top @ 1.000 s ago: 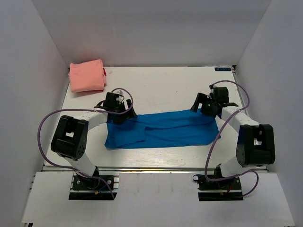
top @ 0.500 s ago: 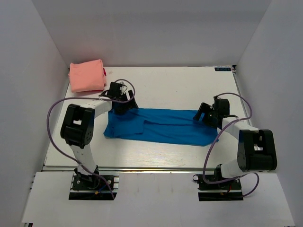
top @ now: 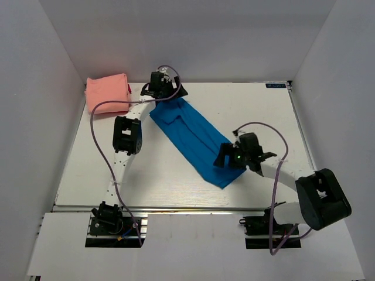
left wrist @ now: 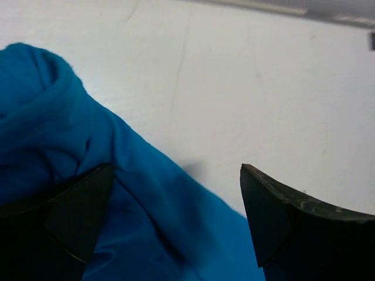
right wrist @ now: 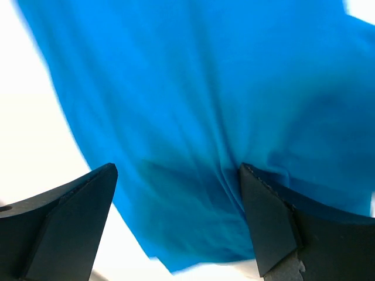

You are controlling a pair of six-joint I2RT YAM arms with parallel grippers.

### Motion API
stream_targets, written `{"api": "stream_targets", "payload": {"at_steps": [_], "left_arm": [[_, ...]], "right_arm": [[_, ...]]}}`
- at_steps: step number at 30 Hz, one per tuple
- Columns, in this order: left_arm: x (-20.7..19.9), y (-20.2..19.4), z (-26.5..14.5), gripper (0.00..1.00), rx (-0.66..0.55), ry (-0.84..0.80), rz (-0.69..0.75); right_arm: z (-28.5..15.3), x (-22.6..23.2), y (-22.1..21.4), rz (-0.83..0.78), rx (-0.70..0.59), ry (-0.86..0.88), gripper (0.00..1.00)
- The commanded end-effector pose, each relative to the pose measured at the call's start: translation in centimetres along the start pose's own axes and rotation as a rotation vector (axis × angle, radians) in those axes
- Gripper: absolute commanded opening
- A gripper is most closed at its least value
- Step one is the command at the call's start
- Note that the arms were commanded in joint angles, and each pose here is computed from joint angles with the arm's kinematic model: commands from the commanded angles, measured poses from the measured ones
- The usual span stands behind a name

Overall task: Fold and stack the t-shirts
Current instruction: Rotate the tshirt 90 degrees

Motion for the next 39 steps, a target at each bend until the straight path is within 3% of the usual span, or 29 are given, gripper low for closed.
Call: {"api": "stream_targets", "payload": {"at_steps": [1, 6, 11, 13, 17, 26, 31, 35, 36, 38, 39], "left_arm": [[-0.1, -3.7, 2.7, 1.0, 0.076, -0.12, -0.059], [-3.4, -2.3, 4.6, 1.0, -0.058, -0.246, -0.092], [-4.8, -3.9, 5.8, 1.0, -0.081, -0.256, -0.092], [-5.6, -4.2, 6.1, 1.0, -0.087, -0.301, -0.088], [-6.3, -5.2, 6.7, 1.0, -0.092, -0.317, -0.106], [-9.5, -0.9, 4.9, 1.0, -0.262, -0.405, -0.076], [-13.1, 4.9, 0.0, 1.0, -0.395, -0.425, 0.061], [-15.3, 8.7, -6.3, 1.0, -0.448, -0.385, 0.179], [-17.0, 10.6, -9.8, 1.0, -0.499, -0.406, 0.205], [-16.8, 10.9, -11.8, 1.0, -0.481, -0.384, 0.231], [-18.1, 12.0, -14.8, 1.0, -0.506, -0.4, 0.262]], "right_arm": [[-0.3, 0.8, -8.5, 0.031, 0.399, 0.012, 0.9], [-0.2, 7.2, -13.6, -0.303, 0.592, 0.217, 0.9], [-0.3, 11.6, -15.4, -0.561, 0.595, 0.365, 0.9], [-0.8, 13.0, -15.0, -0.606, 0.558, 0.427, 0.9], [-1.6, 14.5, -13.4, -0.629, 0.453, 0.393, 0.9], [-3.4, 16.8, -10.7, -0.647, 0.3, 0.366, 0.9], [-4.3, 17.0, -8.4, -0.607, 0.122, 0.21, 0.9], [-5.0, 17.2, -6.7, -0.558, 0.016, 0.13, 0.9], [-5.2, 17.7, -6.3, -0.551, -0.003, 0.128, 0.9], [-5.4, 17.9, -5.3, -0.493, -0.066, 0.08, 0.9], [-5.3, 17.9, -5.0, -0.484, -0.081, 0.063, 0.9]]}}
Point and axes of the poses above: each gripper's point midway between its finger pads, its own z axis out along the fingers, its own x axis along the line the jaws close on, y = z × x, the point moved 10 cm from there along -z, back along the fingers, and after that the axes turned 4 degrees about z, right-handed, at the moved point
